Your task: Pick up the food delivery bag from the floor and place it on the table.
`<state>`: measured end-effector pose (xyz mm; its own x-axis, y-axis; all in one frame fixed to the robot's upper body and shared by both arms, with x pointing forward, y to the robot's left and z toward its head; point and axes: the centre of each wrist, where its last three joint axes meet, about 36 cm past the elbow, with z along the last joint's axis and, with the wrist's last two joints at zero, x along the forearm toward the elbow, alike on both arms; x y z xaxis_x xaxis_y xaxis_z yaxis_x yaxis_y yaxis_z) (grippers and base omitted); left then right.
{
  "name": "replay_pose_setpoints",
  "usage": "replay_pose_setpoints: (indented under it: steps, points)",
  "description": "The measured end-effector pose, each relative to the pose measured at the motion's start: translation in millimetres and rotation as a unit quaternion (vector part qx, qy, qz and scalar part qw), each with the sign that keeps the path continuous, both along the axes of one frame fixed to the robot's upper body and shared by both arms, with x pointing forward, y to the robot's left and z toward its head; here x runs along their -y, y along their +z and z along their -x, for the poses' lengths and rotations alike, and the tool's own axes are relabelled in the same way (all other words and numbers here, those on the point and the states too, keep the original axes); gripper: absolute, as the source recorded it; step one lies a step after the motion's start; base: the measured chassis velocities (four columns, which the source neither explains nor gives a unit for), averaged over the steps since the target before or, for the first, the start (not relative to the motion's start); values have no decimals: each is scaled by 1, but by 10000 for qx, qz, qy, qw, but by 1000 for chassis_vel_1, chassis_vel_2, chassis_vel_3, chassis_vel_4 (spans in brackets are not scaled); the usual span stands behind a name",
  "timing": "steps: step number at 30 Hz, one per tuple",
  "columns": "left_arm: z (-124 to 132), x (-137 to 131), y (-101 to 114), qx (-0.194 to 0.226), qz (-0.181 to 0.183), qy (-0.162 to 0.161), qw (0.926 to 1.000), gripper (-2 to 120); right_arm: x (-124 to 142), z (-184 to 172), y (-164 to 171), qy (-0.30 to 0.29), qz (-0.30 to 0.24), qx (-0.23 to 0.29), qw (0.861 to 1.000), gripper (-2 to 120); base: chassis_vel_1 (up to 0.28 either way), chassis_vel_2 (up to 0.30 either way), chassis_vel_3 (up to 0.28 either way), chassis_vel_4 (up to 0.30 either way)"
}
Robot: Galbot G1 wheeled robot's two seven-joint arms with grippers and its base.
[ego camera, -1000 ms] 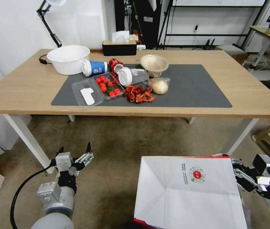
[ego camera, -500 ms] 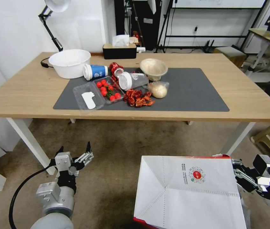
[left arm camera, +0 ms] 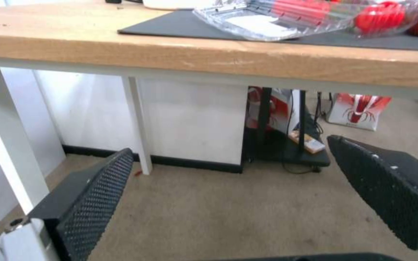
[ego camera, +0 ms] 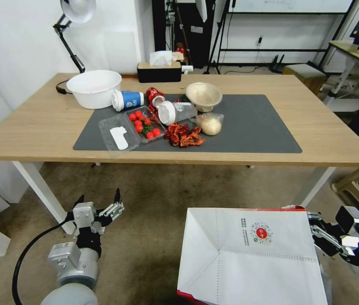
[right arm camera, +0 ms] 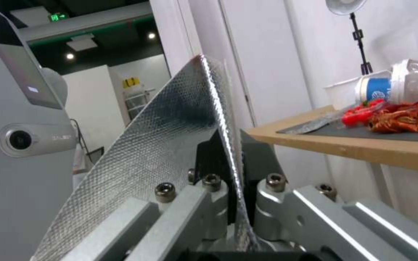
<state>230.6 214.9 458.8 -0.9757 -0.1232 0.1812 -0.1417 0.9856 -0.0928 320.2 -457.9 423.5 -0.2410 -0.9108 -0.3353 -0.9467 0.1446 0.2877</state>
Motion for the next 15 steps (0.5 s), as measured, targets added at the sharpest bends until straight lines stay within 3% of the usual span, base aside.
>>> replay_pose_setpoints:
  steps: [15]
  points:
    - [-1, 0, -2, -25, -12, 1, 10000, 100, 0, -2, -1, 5, -6, -1, 10000, 0, 0, 0, 0, 0]
